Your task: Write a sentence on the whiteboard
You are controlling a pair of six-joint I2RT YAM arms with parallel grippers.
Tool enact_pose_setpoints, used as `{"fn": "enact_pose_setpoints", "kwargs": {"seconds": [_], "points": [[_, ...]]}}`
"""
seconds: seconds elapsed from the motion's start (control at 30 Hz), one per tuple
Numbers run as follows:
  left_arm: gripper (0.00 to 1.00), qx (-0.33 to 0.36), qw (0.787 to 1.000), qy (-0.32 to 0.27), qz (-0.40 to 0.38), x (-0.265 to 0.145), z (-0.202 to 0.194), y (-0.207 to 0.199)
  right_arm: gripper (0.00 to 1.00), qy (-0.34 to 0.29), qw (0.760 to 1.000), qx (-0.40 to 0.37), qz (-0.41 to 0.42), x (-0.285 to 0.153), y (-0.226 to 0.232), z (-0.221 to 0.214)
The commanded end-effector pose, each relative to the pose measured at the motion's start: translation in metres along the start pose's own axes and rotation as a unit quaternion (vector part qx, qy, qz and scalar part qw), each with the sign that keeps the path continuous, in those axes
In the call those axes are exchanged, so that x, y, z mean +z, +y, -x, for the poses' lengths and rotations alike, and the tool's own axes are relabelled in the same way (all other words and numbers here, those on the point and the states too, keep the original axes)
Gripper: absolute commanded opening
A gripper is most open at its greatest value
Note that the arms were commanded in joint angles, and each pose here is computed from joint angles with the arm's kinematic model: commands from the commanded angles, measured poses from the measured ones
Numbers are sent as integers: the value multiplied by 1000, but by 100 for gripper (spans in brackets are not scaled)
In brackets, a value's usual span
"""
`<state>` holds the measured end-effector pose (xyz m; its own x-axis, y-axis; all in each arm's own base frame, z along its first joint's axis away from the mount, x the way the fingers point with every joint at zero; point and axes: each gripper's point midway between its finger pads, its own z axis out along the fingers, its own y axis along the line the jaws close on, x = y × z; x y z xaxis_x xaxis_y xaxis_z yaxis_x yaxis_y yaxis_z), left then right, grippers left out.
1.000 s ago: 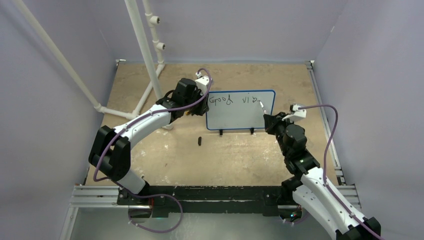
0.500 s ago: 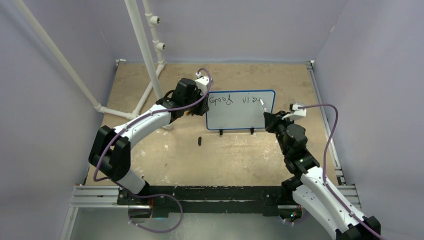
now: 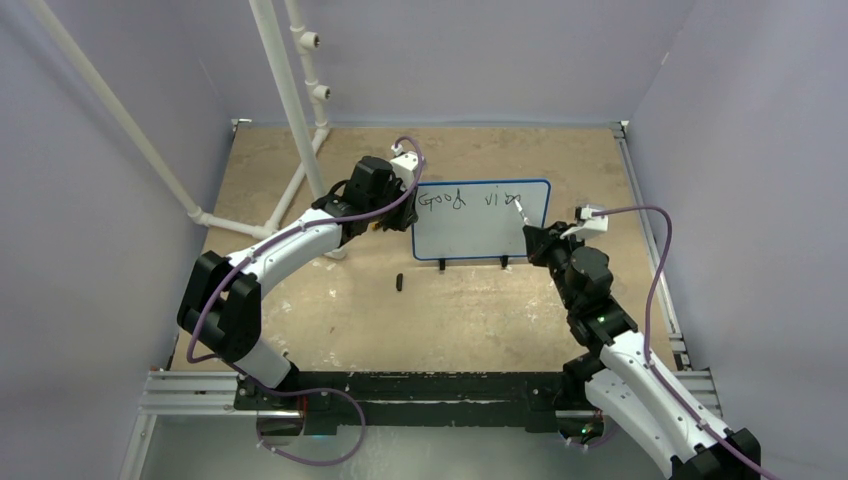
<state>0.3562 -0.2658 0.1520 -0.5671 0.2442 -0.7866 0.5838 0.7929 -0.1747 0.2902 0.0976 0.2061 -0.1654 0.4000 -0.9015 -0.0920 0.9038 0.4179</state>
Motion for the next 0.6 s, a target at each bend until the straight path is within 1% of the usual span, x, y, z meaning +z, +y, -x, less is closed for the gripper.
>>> {"fn": "enact_pose_setpoints", "kwargs": {"seconds": [0.0, 0.13, 0.57], "points": [[15, -1, 1000, -13, -7, 1, 5, -2, 0, 0, 1000, 13, 5, -1, 3, 2], [15, -2, 1000, -13, -8, 1, 5, -3, 0, 12, 1000, 21, -5, -2, -2, -6], [15, -2, 1000, -13, -9, 1, 5, -3, 0, 20, 999, 28, -31, -4, -11, -12]]}}
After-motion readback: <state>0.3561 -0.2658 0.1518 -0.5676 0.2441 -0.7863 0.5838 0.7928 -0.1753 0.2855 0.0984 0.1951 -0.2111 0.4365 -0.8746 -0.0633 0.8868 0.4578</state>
